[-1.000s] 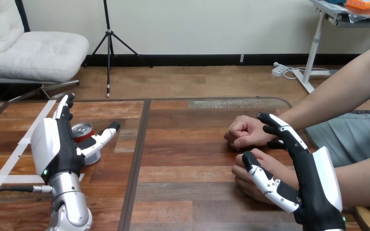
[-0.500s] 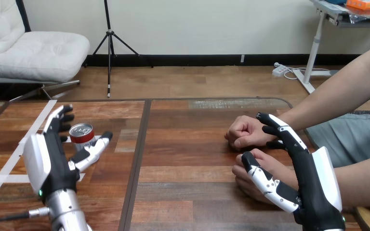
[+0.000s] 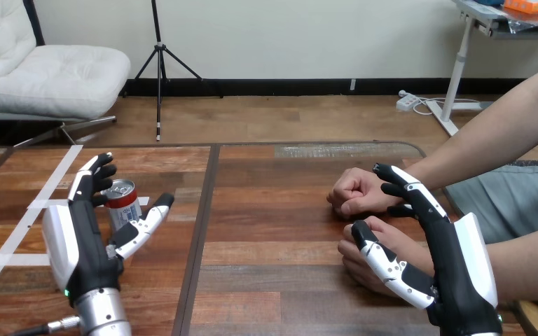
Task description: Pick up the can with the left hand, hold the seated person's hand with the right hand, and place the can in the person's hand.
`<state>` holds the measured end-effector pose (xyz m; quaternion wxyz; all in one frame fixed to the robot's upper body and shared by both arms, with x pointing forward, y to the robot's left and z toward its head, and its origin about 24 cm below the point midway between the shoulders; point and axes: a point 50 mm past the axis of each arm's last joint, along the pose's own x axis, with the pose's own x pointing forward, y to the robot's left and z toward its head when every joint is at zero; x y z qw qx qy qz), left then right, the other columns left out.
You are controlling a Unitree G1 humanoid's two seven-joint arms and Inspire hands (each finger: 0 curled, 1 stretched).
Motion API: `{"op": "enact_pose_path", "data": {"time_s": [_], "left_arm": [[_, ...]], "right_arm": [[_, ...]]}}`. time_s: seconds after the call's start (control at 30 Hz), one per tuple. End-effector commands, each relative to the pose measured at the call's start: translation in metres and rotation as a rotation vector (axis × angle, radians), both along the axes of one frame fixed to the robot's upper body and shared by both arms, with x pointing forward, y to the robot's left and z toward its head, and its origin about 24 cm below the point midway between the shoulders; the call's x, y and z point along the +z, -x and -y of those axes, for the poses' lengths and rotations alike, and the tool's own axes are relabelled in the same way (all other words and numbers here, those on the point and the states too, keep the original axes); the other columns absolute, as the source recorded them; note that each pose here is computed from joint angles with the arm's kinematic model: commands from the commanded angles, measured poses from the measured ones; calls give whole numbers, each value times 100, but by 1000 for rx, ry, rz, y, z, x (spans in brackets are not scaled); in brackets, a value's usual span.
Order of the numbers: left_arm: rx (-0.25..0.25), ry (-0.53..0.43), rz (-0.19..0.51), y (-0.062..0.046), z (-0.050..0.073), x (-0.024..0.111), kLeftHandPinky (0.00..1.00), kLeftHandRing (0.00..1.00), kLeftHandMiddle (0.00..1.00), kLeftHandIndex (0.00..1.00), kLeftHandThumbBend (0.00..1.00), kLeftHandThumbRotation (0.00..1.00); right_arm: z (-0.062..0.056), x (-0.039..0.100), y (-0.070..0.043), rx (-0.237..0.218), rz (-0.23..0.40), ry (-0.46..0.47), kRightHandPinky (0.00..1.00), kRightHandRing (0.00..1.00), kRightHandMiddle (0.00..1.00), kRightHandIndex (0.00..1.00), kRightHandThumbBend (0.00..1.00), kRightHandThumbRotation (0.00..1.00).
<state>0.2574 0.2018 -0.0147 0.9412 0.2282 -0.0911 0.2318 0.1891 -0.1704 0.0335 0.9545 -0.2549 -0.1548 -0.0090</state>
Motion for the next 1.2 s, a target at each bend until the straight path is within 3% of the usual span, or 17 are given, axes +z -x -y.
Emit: {"op": "enact_pose_path", "data": {"time_s": [0.0, 0.43, 0.77, 1.17], "left_arm": [[-55, -8, 114, -13, 8, 22, 73, 74, 76, 78, 85, 26], [-33, -28, 104, -15, 6, 23, 74, 79, 81, 83, 85, 25], [25, -68, 51, -19, 1, 21, 80, 85, 87, 88, 85, 26], [78, -127, 11, -24, -5, 21, 81, 88, 91, 91, 85, 26]], "right_arm": [[-2, 20, -12, 8, 105, -7, 70, 82, 86, 84, 45, 46], [-2, 20, -12, 2, 111, -6, 70, 82, 85, 84, 44, 46], [-2, 20, -12, 4, 105, -7, 70, 82, 86, 84, 44, 45], [-2, 19, -12, 5, 102, -13, 71, 83, 86, 84, 44, 45]]}}
